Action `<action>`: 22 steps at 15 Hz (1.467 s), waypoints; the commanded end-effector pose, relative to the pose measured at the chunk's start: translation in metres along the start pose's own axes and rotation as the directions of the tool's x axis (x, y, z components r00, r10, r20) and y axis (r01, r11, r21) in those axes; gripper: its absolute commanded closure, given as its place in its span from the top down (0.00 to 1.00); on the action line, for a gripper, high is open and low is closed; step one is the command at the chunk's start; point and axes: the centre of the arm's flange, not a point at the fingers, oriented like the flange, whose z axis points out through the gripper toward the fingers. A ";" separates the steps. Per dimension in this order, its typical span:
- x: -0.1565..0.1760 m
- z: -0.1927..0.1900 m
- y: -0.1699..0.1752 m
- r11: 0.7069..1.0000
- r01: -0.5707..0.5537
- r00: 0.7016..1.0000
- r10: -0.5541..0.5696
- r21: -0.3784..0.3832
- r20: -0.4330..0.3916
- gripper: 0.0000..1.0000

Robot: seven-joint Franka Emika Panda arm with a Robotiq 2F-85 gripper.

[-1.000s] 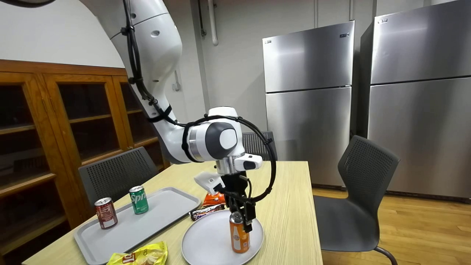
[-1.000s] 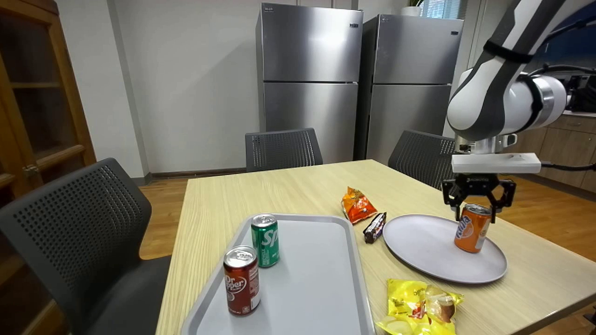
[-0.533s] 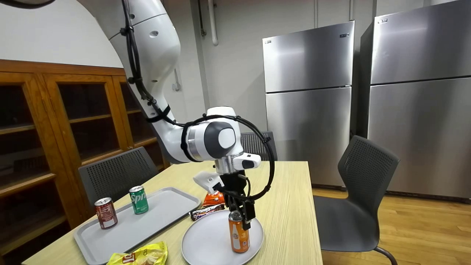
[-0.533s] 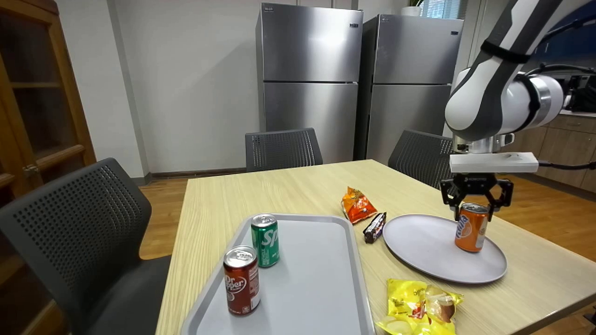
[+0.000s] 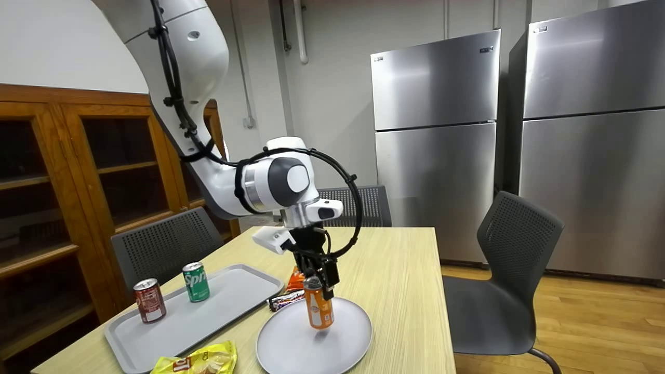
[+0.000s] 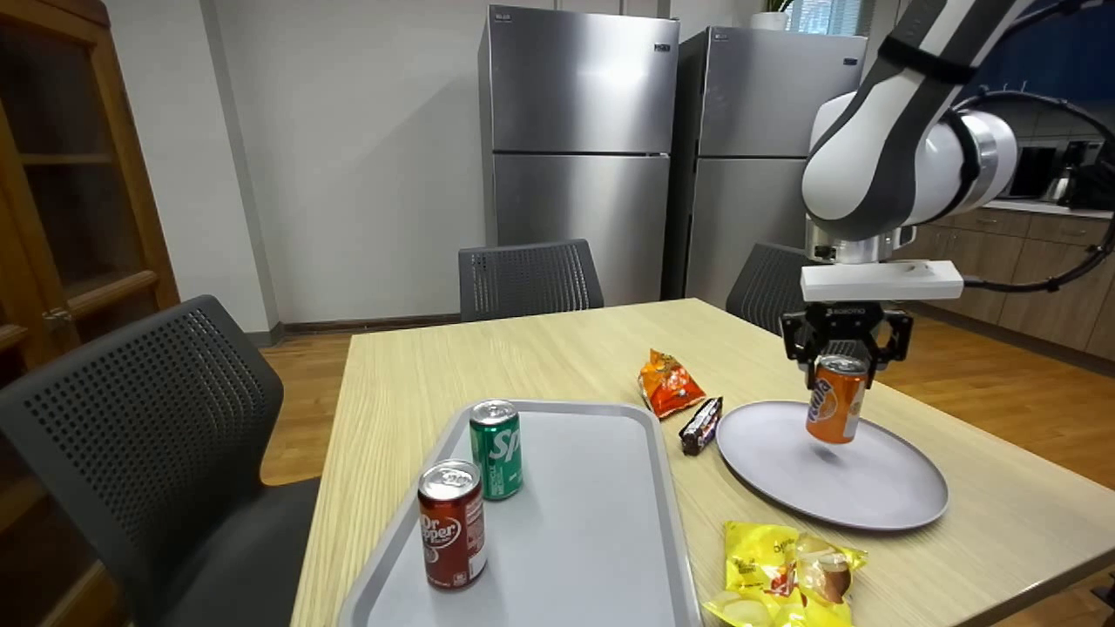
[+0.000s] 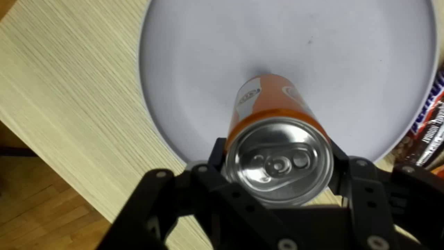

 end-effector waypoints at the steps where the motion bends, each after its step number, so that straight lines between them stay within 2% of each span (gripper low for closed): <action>1: -0.021 -0.039 -0.029 0.999 0.042 0.998 -0.042 0.004 -0.047 0.40; 9: -0.063 -0.076 -0.126 0.974 0.226 0.969 -0.220 0.035 -0.110 0.40; 17: -0.113 -0.096 -0.213 0.910 0.411 0.906 -0.400 0.055 -0.138 0.40; 22: -0.139 -0.096 -0.254 0.872 0.485 0.870 -0.474 0.066 -0.134 0.40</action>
